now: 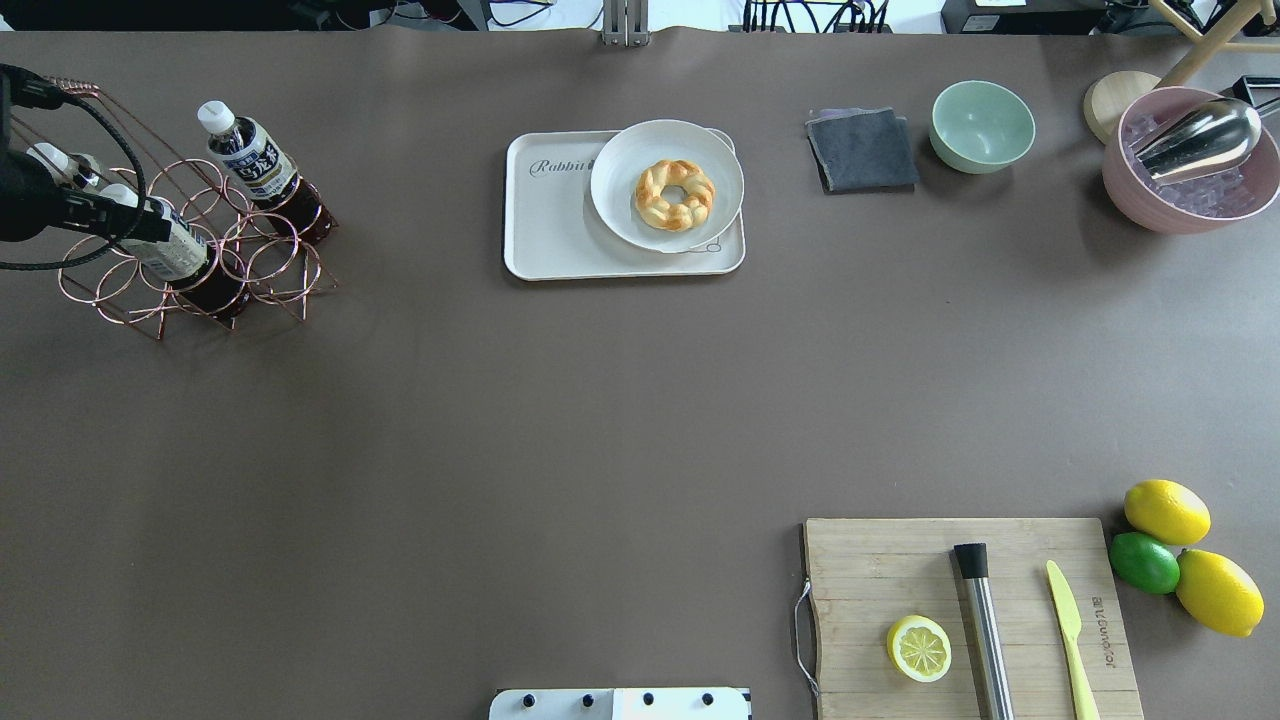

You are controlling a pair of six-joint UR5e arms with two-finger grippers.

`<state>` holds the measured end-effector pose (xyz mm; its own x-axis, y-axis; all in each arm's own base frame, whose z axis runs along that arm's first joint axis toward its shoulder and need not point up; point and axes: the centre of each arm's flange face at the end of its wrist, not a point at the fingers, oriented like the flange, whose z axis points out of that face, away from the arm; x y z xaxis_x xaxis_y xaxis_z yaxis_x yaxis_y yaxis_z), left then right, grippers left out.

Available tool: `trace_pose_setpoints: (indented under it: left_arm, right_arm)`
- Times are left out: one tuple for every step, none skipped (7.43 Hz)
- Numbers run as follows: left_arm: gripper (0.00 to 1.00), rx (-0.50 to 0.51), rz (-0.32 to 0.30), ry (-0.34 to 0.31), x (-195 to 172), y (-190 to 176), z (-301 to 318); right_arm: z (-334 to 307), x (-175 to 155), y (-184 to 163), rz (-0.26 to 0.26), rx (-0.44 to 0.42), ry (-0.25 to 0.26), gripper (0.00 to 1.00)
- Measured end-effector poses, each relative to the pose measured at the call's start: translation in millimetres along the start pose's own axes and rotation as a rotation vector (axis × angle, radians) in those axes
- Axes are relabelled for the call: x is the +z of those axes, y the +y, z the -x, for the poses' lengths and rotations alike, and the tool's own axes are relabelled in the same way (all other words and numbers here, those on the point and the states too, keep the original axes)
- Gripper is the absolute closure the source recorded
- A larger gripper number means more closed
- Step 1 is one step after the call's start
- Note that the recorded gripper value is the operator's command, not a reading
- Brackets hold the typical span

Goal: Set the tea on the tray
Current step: 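Grasp the white-capped tea bottle with the left gripper and lift it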

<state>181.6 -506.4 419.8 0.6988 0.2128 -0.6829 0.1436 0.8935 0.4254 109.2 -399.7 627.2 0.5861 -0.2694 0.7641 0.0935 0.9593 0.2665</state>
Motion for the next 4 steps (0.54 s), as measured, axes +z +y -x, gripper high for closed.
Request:
trace_pose_setpoints:
  left_arm:
    - [0.12, -0.007, -0.008, -0.004, -3, -3, 4]
    - [0.15, -0.017, -0.012, -0.007, -4, -6, 5]
    - [0.18, -0.022, -0.018, -0.005, -3, -11, 2]
    - [0.23, -0.027, -0.019, -0.005, 0, -17, 0]
  right_arm:
    - [0, 0, 0, -0.001, 0.0, -0.002, 0.0]
    - [0, 1, 1, 0.0, 0.001, -0.004, 0.0]
    - [0, 1, 3, 0.001, 0.003, -0.006, 0.0]
    - [-1, 2, 4, 0.002, 0.005, -0.007, 0.0]
